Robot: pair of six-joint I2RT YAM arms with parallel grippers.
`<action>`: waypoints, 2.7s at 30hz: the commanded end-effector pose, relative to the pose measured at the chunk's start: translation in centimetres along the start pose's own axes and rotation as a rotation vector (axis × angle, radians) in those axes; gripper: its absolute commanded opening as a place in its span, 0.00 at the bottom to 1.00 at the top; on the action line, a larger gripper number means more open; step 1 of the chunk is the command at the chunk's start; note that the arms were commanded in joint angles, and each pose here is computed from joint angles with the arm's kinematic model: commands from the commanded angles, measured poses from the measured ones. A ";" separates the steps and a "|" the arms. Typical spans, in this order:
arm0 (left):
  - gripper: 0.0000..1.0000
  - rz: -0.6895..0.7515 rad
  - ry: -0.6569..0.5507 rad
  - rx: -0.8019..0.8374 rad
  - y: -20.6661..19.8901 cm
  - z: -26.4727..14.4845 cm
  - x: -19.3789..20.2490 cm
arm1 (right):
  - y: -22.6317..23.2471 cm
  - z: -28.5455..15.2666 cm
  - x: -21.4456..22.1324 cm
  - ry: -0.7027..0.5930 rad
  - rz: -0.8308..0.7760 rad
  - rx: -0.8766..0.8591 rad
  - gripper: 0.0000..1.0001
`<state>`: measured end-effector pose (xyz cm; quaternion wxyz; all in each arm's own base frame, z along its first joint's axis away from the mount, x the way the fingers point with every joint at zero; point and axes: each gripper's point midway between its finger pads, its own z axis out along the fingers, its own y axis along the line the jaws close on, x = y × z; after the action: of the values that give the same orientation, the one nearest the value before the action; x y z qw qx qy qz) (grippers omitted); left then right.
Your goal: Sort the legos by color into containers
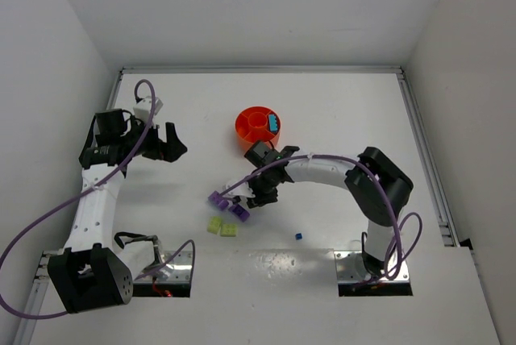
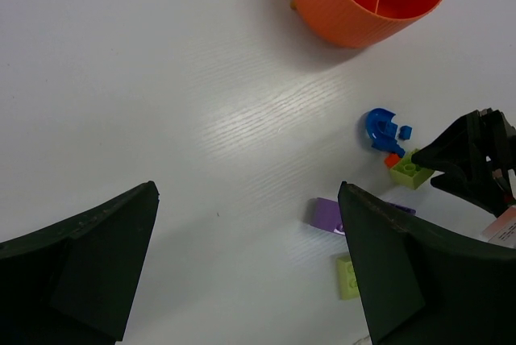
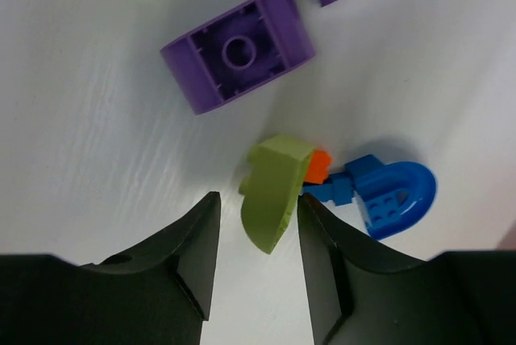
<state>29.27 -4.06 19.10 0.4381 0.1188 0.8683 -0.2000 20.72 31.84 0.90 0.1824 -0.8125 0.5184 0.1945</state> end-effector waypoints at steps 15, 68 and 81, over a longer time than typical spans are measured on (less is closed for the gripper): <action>1.00 0.000 -0.013 -0.004 0.3 -0.1 -0.1 | -0.8 0.9 0.0 0.017 -0.007 0.036 0.53; 1.00 0.007 -0.032 -0.026 0.4 -0.4 -0.6 | -14.9 -15.6 1.7 -0.032 0.456 0.691 0.09; 1.00 0.007 -0.032 -0.026 0.5 -0.3 -0.4 | -17.4 -15.3 3.6 0.037 0.463 0.773 0.09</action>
<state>29.15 -3.90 18.57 0.4337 0.1145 0.8720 -0.1961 37.84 27.62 11.47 0.3717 -0.5691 0.7331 0.0230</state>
